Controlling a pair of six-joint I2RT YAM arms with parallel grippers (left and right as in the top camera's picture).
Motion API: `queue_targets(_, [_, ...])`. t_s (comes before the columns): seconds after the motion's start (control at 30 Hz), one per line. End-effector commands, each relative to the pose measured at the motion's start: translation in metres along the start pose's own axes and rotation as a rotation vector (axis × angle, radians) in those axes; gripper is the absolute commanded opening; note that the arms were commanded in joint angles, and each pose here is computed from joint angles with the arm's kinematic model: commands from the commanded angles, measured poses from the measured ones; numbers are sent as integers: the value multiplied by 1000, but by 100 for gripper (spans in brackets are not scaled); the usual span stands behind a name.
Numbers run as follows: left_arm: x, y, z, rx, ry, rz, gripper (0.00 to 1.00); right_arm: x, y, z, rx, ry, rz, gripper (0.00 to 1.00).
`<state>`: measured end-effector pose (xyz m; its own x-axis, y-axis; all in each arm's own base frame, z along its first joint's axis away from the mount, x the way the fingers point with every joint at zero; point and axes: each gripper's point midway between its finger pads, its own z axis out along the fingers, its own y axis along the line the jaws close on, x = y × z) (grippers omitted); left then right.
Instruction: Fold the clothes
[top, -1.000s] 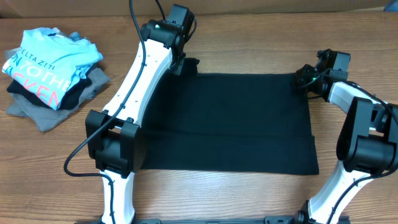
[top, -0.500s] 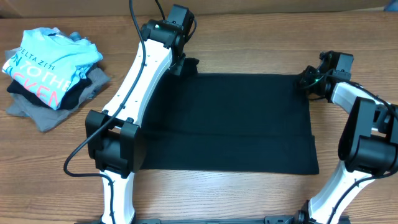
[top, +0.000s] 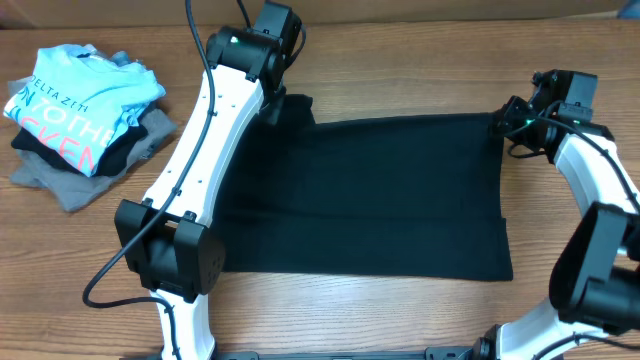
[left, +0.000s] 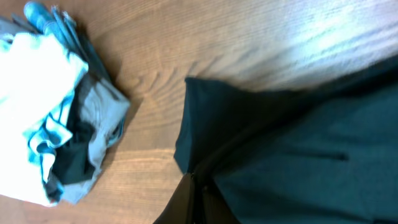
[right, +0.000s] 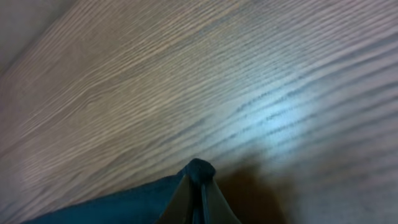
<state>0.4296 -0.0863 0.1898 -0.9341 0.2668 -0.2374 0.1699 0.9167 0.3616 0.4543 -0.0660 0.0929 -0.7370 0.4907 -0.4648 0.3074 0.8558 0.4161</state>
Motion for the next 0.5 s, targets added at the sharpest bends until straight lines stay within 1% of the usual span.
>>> queue_targets(0.0, [6,14,-11,-23,7,-35,4,-10,8,-27,-4,-30,0,4])
queue_targets(0.13, [24,13,-12,-14,77,-25,4,9,5,-33,18,44,30,4])
queue_targets(0.27, [38,2,-13,61,139,-11,4,34,-2,-36,52,144,68,4])
queue_targets(0.47, [62,4,-15,97,242,-1,4,61,-11,-42,100,249,103,4])
